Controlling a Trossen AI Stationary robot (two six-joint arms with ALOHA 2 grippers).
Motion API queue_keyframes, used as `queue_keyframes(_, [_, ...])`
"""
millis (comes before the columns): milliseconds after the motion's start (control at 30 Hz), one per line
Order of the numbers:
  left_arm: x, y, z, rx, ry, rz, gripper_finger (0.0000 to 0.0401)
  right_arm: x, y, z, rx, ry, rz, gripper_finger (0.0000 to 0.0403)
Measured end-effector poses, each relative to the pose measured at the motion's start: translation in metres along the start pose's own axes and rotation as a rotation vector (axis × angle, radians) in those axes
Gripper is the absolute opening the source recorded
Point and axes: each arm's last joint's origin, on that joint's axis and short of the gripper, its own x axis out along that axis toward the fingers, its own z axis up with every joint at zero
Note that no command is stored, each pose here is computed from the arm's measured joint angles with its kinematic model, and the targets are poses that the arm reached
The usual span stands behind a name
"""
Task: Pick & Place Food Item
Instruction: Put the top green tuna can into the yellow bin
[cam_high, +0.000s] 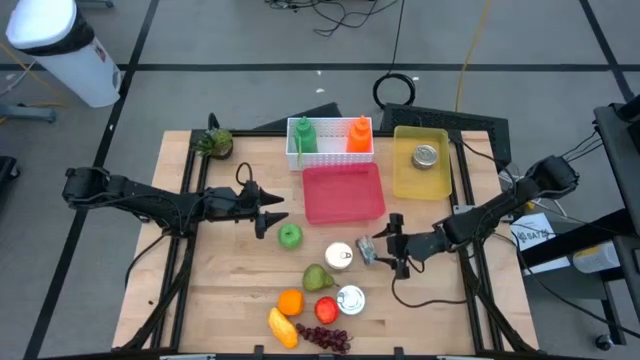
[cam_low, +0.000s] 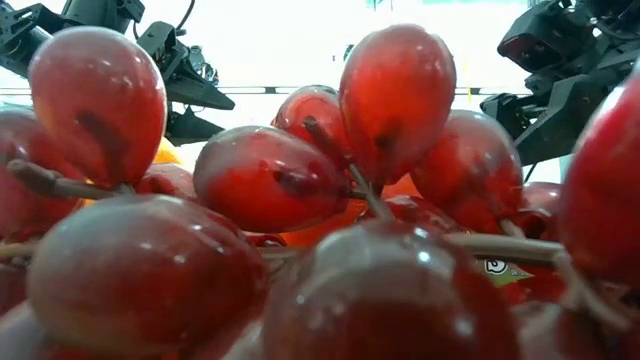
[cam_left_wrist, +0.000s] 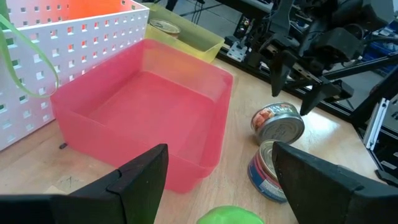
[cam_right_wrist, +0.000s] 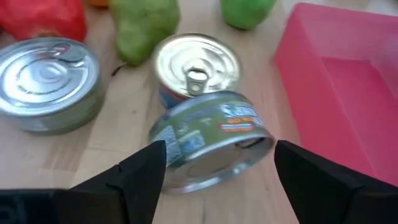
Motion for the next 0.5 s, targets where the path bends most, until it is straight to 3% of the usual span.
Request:
queue_keyframes(267, [0.000, 0.000, 0.000, -0.001, 0.001, 0.001, 0.0301, -0.012, -0.003, -0.003, 0.069, -0.001, -0.200, 0.0281])
queue_keyframes(500, [0.000, 0.000, 0.000, -0.001, 0.001, 0.001, 0.0301, -0.016, 0.001, -0.001, 0.223, -0.049, -0.201, 0.0281])
